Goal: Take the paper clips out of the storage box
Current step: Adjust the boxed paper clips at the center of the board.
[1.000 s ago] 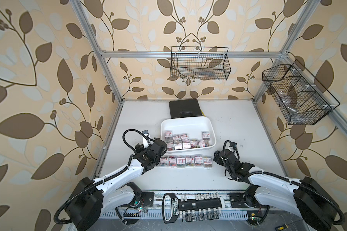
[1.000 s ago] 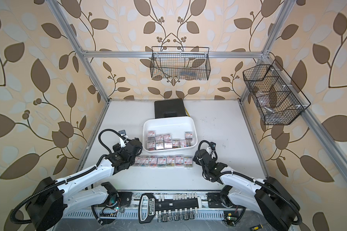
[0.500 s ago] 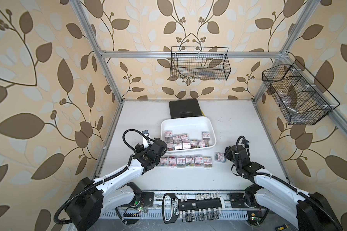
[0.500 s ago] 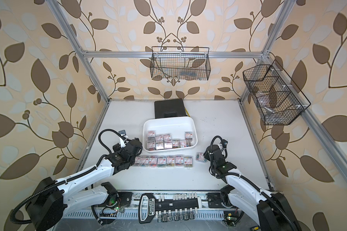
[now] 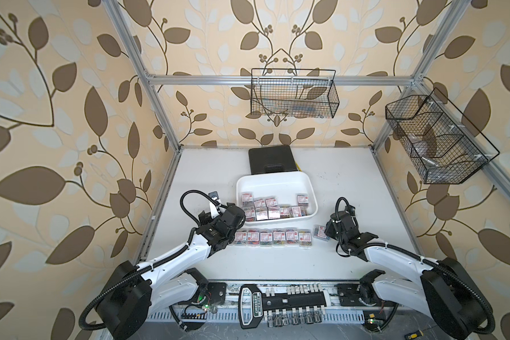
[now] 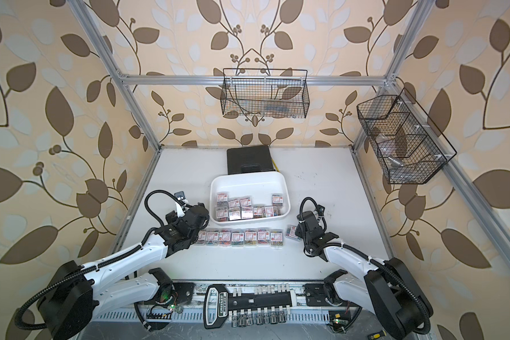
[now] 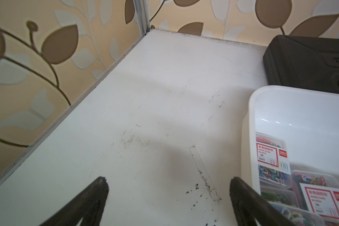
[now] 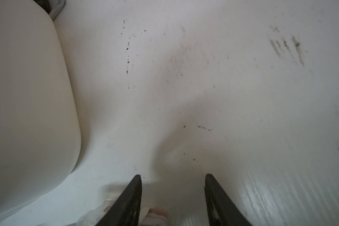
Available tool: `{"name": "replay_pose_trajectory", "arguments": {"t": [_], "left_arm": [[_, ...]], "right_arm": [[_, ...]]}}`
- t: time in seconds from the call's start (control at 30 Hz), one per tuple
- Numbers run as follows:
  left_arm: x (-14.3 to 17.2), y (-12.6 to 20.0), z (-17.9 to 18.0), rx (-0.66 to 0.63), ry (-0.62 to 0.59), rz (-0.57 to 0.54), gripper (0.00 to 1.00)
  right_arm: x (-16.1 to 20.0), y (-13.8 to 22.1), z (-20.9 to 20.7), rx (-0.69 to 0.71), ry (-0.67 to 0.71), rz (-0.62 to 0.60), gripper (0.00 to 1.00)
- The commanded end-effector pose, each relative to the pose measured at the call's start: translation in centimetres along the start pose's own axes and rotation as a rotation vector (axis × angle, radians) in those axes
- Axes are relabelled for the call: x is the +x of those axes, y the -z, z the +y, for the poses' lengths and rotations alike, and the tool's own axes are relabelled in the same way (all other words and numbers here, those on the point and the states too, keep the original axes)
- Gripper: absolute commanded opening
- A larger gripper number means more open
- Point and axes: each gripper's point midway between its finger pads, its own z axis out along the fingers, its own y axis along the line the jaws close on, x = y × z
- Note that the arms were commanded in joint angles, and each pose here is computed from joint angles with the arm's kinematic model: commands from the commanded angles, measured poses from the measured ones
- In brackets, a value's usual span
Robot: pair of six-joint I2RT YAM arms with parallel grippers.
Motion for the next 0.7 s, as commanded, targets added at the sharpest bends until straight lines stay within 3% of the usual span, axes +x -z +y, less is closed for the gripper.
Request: {"name": "replay_pose_trajectory", "arguments": {"t": [0.0,0.37,0.67], "left_arm": [[-0.7,0.1,0.5,-0.013,0.039,-0.022,0.99],[-0.7,0.1,0.4,-0.012,0.04,-0.022,0.99],[-0.7,0.1,0.4,-0.013,0.038,-0.022,0.99]], "right_arm": [[0.3,0.5,0.2,0.032,0.015,0.008,0.52],[1.1,1.5,0.8,-0.003,0.024,0.018,0.44],[-0.2,3.5,0.7,-0.04,0.029,-0.035,0.52]]}}
